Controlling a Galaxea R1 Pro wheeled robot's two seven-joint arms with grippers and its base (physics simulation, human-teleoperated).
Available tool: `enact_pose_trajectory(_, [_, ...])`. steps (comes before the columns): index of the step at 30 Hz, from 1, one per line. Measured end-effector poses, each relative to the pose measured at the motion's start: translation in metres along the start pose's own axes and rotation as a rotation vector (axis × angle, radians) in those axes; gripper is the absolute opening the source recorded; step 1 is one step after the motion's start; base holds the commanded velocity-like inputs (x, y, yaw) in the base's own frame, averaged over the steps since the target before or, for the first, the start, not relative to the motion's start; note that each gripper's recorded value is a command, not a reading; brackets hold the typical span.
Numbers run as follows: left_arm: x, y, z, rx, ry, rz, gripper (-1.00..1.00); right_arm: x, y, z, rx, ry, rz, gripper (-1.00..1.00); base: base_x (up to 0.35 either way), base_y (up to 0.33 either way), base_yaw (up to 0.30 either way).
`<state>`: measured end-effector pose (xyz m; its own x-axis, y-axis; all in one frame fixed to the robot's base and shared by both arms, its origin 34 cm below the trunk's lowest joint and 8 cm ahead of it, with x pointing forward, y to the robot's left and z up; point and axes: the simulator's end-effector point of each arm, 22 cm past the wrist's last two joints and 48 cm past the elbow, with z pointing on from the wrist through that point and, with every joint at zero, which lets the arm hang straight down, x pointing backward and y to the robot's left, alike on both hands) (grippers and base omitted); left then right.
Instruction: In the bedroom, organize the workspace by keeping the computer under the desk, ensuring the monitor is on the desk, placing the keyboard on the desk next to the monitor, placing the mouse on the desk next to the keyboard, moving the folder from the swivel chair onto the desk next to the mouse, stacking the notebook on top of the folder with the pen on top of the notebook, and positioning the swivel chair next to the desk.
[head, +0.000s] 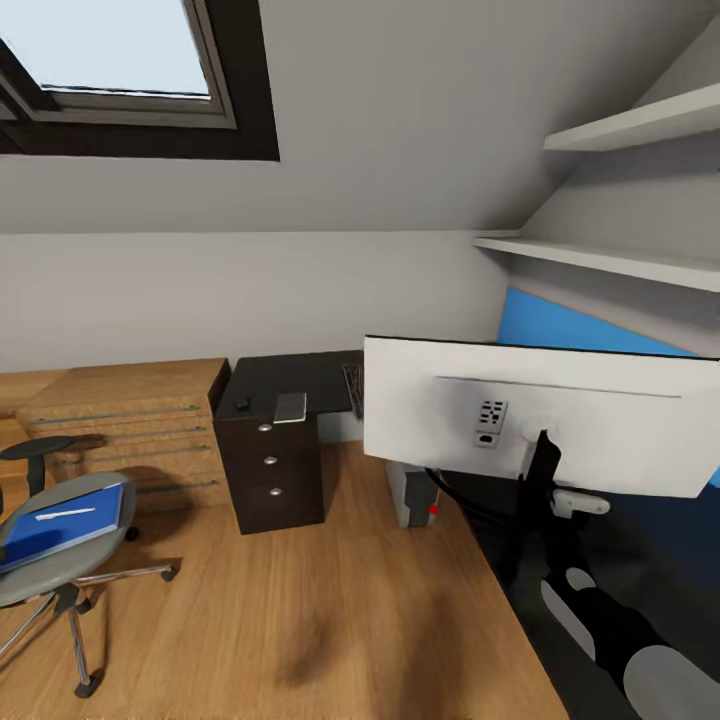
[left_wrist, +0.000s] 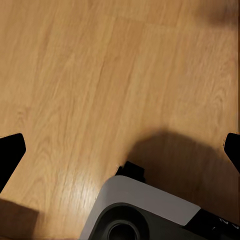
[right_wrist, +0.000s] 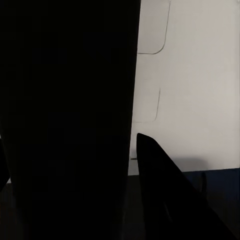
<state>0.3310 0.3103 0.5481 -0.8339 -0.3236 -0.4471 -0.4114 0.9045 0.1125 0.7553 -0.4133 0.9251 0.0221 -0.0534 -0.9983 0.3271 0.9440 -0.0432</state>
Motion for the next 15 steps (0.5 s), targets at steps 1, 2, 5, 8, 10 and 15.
enact_pose_trajectory(1, [-0.0002,0.0,0.0,0.0,0.0,0.0,1.0,-0.0003,-0.0011,0.0002,0.004,0.0,0.004,-1.0,-0.105,-0.179,0.0])
enact_pose_trajectory(2, [0.0,0.0,-0.0001,0.0,0.0,0.0,1.0,-0.001,-0.0014,0.0003,0.004,-0.002,0.006,-1.0,-0.067,-0.17,0.0])
enact_pose_trajectory(5, [0.0002,0.0,-0.0002,0.001,0.0,0.0,1.0,0.0003,-0.0007,-0.0002,0.001,0.001,0.006,-1.0,-0.019,-0.091,0.0])
enact_pose_trajectory(8, [0.0,-0.0001,-0.0002,0.001,0.0,0.0,1.0,0.0001,0.0016,-0.0001,-0.009,0.001,-0.002,-1.0,-0.002,-0.021,0.0])
enact_pose_trajectory(10, [0.0002,-0.0001,-0.0002,0.001,0.0,0.0,1.0,-0.0002,0.002,0.0001,-0.012,0.0,0.002,-1.0,-0.001,-0.007,0.0])
enact_pose_trajectory(15, [0.0001,-0.0002,-0.0002,0.001,0.0,0.0,1.0,-0.001,0.0058,0.0003,-0.033,-0.002,0.001,-1.0,0.0,-0.002,0.0])
